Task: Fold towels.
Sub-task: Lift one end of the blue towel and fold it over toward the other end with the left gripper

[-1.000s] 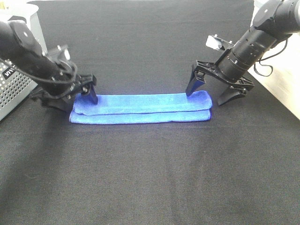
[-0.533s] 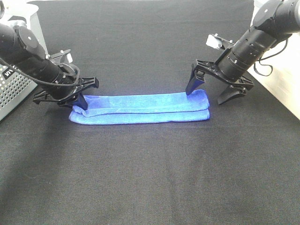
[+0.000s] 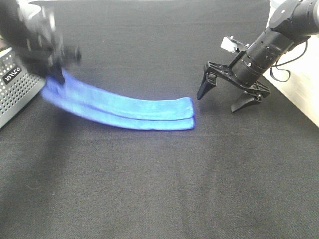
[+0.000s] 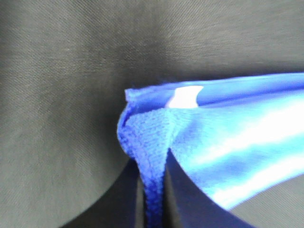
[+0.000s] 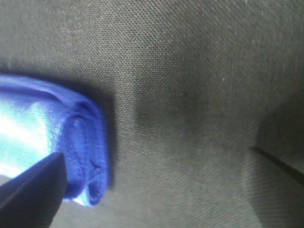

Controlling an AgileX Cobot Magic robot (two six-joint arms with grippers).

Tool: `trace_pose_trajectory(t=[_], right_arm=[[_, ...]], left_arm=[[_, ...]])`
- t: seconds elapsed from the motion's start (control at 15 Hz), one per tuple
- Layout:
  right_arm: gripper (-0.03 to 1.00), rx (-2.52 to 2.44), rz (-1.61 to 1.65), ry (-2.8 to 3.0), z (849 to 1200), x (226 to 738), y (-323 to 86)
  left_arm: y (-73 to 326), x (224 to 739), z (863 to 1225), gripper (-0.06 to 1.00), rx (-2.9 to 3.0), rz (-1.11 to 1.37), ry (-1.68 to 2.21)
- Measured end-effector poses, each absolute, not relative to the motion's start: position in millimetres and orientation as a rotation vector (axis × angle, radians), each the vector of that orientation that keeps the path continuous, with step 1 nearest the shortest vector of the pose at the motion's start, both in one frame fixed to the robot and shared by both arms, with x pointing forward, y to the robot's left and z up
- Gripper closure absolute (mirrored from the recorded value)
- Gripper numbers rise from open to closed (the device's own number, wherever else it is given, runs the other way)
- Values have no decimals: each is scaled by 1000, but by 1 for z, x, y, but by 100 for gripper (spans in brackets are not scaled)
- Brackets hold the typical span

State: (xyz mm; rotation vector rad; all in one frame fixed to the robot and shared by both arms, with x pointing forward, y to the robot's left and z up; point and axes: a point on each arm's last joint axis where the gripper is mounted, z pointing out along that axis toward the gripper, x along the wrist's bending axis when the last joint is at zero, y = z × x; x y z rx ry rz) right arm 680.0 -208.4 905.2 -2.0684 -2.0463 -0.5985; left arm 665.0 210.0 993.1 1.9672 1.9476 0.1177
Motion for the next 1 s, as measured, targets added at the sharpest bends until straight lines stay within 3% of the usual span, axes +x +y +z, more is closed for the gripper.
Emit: trace_pose_trajectory(t=[0.2,0.33,0.4,0.67,0.8,1.0], right_arm=[[3,-2047,-567,-2038,906,677,-208],[3,-2041,-589,-2048,918,676,-208],[3,-2041,-589,-2048,918,676,-208],[3,-2028,-671,-2141,965,669,-211],[3,-2049,-684,-2158,977,666,-213],[3,-2059,-682,-2156,989,662,-214]], left_arm=[[152,660,1023,89,1938,26,1823],[109,655,1019,89,1934,-41,1775],[109,655,1019,89,1934,-41,1775],[43,662,961,88,1887,-158,1815],[26,666,946,74,1830,-192,1845],[9,669,944,39,1674,-273,1854]])
